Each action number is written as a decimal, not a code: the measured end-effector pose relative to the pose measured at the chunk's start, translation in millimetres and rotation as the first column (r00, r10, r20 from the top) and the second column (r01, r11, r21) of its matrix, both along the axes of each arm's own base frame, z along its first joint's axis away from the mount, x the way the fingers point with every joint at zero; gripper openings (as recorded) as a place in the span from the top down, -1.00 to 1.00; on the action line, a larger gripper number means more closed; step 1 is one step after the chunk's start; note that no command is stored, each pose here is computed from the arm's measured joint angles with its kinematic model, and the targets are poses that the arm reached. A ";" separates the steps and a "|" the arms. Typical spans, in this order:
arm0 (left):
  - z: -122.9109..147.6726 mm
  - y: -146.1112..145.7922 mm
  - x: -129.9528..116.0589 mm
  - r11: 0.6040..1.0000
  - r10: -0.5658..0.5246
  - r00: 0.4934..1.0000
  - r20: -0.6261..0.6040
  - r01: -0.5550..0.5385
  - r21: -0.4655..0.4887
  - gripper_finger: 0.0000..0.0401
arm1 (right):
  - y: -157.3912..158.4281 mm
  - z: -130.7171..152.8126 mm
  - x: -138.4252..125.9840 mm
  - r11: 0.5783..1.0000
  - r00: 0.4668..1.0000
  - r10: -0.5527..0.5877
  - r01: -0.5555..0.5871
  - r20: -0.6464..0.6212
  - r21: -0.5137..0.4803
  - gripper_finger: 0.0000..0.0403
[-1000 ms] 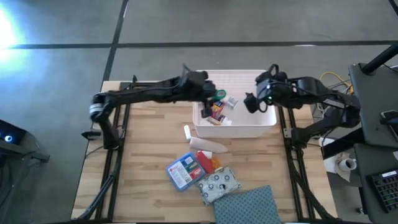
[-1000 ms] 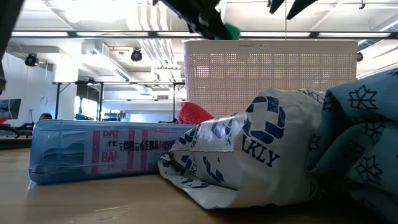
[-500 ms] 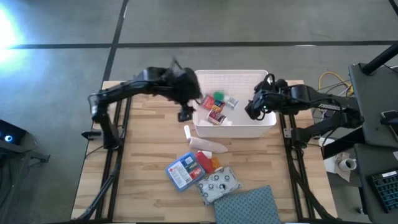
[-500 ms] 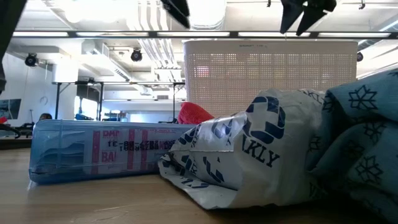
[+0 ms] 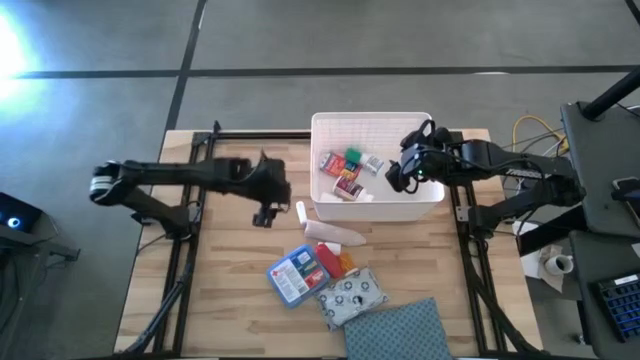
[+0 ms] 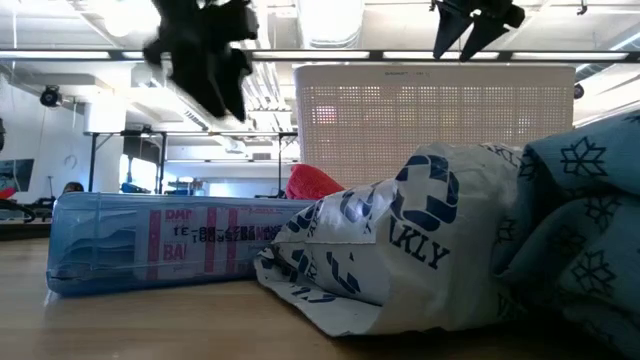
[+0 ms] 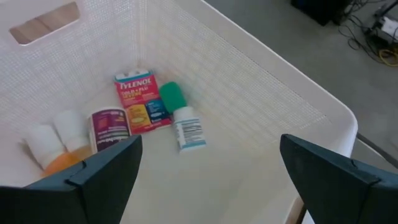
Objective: Pick & place medical supplies in basket/bin
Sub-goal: Put the white rolled gauze into the white bin, then put the gray bandage into the white bin, then put the orange pill bottle into the white bin
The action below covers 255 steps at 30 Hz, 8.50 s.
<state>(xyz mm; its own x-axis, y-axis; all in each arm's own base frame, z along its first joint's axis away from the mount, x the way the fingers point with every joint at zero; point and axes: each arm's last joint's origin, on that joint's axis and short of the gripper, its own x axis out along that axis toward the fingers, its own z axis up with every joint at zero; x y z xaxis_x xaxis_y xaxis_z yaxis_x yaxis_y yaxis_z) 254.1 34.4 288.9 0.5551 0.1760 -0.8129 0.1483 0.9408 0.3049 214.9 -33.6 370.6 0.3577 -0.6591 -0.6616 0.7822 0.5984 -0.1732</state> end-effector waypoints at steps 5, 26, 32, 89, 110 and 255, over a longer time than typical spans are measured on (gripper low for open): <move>-51.9 0.5 -1.6 0.980 -0.148 0.974 0.173 0.121 0.160 -0.35 | -0.1 2.4 -0.4 1.000 1.000 0.000 0.000 0.009 0.008 -0.85; -139.9 8.9 62.9 0.959 -0.233 0.966 -0.115 0.248 0.138 -0.35 | 0.3 7.0 -0.9 0.998 0.996 -0.047 0.043 0.078 0.053 -0.85; -146.2 9.5 70.3 0.963 -0.232 0.948 -0.218 0.255 0.085 -0.10 | 0.5 6.7 -0.9 0.997 0.995 -0.054 0.048 0.087 0.066 -0.85; 69.7 64.5 158.6 0.948 0.319 0.919 0.231 -0.311 -0.072 -0.10 | 26.5 26.4 -18.0 0.993 0.995 -0.048 0.038 0.091 0.114 -0.85; 57.6 1.6 -51.8 0.783 0.588 0.758 0.283 -0.446 -0.433 -0.28 | 140.7 -83.4 55.8 0.841 0.888 0.433 -0.337 -0.154 0.424 -0.85; -32.3 -42.5 -102.6 0.616 0.511 0.854 0.098 -0.285 -0.735 -0.28 | 113.0 -169.8 125.3 0.614 0.985 -0.168 0.142 -0.048 0.776 -0.26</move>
<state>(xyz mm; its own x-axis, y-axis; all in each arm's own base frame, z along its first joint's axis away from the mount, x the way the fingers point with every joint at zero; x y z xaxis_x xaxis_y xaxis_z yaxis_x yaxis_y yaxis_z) 151.5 -8.0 256.6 0.7783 -0.0950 -0.6206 -0.2741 0.8379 -0.4721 340.2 79.3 200.8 0.3254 0.0452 -0.9445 0.8730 0.3695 0.3185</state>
